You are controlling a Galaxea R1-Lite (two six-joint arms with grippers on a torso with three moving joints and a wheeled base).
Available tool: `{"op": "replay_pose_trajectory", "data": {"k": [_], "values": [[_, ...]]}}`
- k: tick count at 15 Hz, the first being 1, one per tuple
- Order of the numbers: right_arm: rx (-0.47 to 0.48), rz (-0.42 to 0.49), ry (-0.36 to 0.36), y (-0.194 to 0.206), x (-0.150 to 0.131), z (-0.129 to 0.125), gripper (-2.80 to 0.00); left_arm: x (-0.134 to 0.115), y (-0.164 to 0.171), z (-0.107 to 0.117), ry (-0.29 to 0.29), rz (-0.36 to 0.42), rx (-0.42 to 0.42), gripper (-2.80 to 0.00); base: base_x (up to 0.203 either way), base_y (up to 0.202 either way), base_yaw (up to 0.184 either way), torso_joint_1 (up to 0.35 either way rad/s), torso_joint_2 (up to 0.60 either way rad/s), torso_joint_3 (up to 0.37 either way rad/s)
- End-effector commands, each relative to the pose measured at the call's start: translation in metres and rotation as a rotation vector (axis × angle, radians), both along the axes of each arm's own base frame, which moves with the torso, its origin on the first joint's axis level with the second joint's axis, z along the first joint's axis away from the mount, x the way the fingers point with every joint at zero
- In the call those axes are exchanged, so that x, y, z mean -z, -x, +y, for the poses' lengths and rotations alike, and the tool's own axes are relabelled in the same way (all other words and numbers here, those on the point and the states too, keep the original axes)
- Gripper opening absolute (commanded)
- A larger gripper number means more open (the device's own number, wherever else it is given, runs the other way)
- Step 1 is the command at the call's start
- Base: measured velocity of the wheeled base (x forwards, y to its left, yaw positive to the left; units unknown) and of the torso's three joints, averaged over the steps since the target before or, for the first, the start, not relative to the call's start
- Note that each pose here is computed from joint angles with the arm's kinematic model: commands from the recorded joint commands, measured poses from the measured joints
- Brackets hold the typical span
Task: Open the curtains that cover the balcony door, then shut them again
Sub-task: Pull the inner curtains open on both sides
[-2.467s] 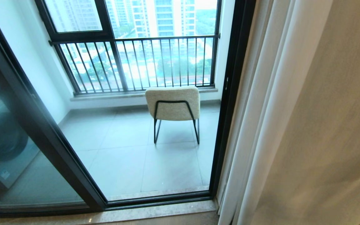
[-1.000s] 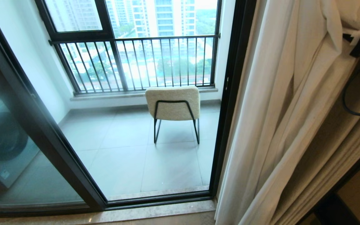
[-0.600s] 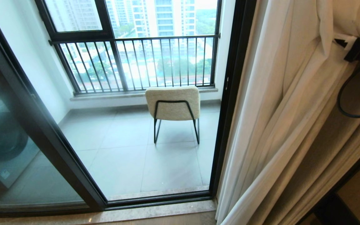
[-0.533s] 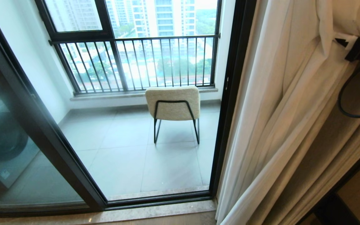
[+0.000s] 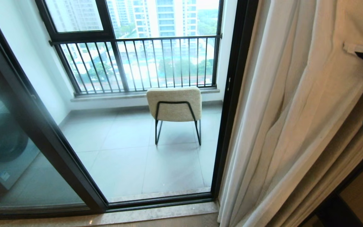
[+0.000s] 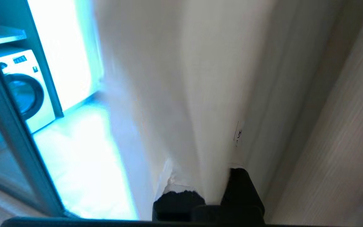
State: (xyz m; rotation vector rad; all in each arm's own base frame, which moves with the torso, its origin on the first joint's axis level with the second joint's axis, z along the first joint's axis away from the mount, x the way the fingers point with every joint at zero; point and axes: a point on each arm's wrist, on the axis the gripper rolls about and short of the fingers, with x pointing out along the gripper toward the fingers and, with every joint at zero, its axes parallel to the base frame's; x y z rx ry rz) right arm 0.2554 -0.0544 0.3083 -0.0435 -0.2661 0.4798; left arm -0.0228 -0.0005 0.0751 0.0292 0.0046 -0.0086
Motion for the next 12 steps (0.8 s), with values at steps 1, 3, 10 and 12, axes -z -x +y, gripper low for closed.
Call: {"op": "replay_pose_trajectory", "data": {"k": [1,3,10,12], "values": [[-0.006,-0.049,0.015,0.033,-0.008,0.010,-2.80,0.000,0.000,0.000,-0.001,0.001,-0.001,-2.80,0.000,0.000,0.000,0.000,0.00,0.000],[-0.003,-0.063,0.017,0.037,-0.011,0.011,0.00,0.000,0.000,0.000,-0.001,0.001,-0.001,-2.80,0.000,0.000,0.000,0.000,0.00,0.000],[-0.013,-0.081,0.020,0.048,-0.016,0.014,0.00,0.000,0.000,0.000,0.000,0.000,-0.001,-2.80,0.000,0.000,0.000,0.000,0.00,0.000],[-0.014,-0.068,0.016,0.060,-0.012,0.017,0.00,0.000,0.000,0.000,0.000,0.001,-0.001,-2.80,0.000,0.000,0.000,0.000,0.00,0.000]]}}
